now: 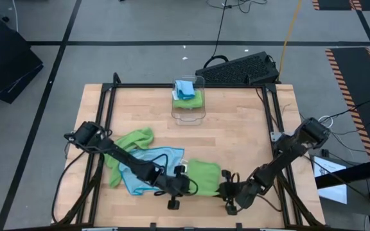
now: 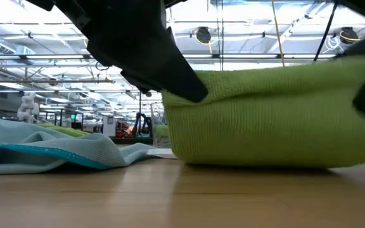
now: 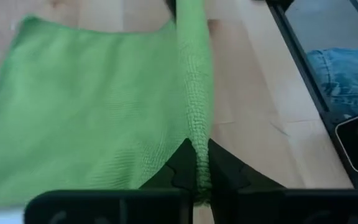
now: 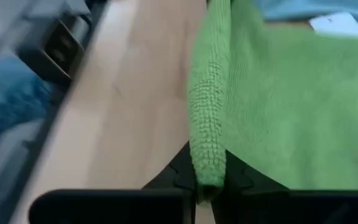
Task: Fold microfiber towels
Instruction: Fold the right green towel, then put the green towel into the transparent bin
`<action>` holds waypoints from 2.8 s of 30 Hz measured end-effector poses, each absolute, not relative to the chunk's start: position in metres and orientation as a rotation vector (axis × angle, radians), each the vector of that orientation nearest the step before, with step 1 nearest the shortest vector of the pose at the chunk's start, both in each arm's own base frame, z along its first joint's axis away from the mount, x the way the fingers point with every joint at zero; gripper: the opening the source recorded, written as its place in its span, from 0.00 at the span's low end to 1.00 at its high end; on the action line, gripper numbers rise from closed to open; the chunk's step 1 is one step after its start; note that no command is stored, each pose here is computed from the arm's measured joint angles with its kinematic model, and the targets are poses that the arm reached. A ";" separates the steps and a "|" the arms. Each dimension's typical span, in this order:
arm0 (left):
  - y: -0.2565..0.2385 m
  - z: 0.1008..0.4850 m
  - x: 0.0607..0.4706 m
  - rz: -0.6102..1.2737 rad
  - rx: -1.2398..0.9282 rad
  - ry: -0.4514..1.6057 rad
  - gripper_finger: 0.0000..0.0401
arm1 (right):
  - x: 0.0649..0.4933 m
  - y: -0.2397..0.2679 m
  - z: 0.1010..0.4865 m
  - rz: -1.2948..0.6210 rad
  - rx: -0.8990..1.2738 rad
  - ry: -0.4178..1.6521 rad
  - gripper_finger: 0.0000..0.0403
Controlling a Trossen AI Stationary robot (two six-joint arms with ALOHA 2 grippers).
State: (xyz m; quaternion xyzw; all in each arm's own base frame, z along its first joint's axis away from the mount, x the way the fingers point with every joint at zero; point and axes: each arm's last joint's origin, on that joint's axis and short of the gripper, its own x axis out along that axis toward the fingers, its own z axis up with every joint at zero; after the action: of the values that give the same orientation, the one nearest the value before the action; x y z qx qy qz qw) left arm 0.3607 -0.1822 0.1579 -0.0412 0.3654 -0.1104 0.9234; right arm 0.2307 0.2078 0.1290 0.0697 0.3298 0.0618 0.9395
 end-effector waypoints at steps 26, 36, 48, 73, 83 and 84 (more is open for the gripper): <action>-0.165 0.175 0.359 -0.092 -0.017 0.734 0.06 | 0.225 0.185 0.135 0.027 0.371 0.624 0.03; -0.132 0.165 0.371 -0.009 -0.023 0.781 0.06 | 0.223 0.168 0.124 -0.079 0.402 0.627 0.03; -0.127 0.163 0.369 0.093 -0.019 0.790 0.35 | 0.221 0.163 0.121 -0.161 0.366 0.619 0.30; -0.150 0.153 0.378 0.060 0.132 0.646 0.18 | 0.239 0.174 0.133 -0.145 0.208 0.304 0.33; -0.131 0.125 0.381 0.151 0.093 0.782 0.06 | 0.246 0.169 0.066 -0.297 0.165 0.355 0.19; -0.130 0.123 0.382 0.159 0.080 0.781 0.06 | 0.246 0.168 0.061 -0.305 0.174 0.363 0.18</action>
State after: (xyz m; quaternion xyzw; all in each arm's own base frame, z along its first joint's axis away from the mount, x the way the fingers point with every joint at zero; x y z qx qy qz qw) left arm 0.3822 -0.1296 0.1228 0.0387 0.3800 0.0774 0.9209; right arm 0.2458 0.1683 0.0613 0.0861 0.1796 -0.1508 0.9683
